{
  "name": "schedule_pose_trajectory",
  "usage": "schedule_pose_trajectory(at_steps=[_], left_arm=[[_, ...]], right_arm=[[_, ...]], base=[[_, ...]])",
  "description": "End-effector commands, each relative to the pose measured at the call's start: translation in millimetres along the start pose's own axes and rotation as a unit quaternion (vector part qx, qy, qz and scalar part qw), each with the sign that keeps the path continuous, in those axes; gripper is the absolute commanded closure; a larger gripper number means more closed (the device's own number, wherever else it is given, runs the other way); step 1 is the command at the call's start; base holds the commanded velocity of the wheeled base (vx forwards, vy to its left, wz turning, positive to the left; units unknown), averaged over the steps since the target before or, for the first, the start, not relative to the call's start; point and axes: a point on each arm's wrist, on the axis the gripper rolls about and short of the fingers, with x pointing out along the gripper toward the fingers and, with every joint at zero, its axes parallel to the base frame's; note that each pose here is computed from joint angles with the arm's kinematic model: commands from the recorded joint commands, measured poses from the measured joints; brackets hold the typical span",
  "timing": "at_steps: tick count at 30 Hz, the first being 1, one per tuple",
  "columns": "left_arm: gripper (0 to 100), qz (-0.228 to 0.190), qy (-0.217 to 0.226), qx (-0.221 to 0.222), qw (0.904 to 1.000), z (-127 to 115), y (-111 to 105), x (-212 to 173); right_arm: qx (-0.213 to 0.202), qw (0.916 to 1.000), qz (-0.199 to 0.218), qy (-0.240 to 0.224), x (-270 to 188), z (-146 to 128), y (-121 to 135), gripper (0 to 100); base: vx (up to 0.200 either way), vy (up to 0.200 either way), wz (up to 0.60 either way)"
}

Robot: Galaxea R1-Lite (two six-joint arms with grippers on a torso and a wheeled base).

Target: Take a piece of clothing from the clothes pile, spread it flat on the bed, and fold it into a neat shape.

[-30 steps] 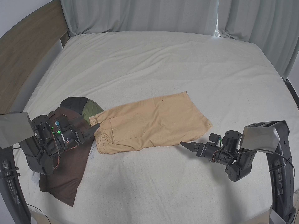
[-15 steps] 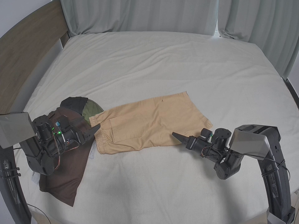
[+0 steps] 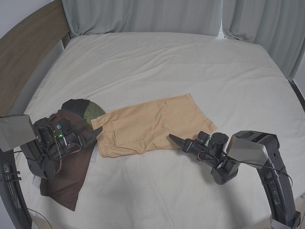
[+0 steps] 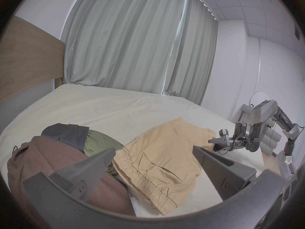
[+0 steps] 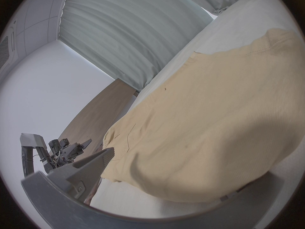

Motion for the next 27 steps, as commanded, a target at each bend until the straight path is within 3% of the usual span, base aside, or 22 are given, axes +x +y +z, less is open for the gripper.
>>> schedule_pose_trajectory(at_steps=[1, 2, 16, 27], left_arm=[[0, 0.001, 0.000, 0.000, 1.0000, 0, 1, 0], [0, 0.000, 0.000, 0.000, 1.0000, 0, 1, 0], [0, -0.001, 0.002, -0.002, 1.0000, -2, 1, 1], [0, -0.008, 0.005, -0.004, 0.9999, -4, -4, 3]], right_arm=[[0.003, 1.0000, -0.007, 0.004, 0, -6, -6, 0], [0.003, 0.9999, -0.008, 0.005, 0, -7, -6, 100], [0.006, 0.9998, -0.014, 0.013, -3, -11, -7, 100], [-0.002, 0.9982, -0.038, 0.045, -26, -16, 0, 100]], base=[[0.000, 0.000, 0.00], [0.000, 0.000, 0.00], [0.000, 0.000, 0.00], [0.000, 0.000, 0.00]])
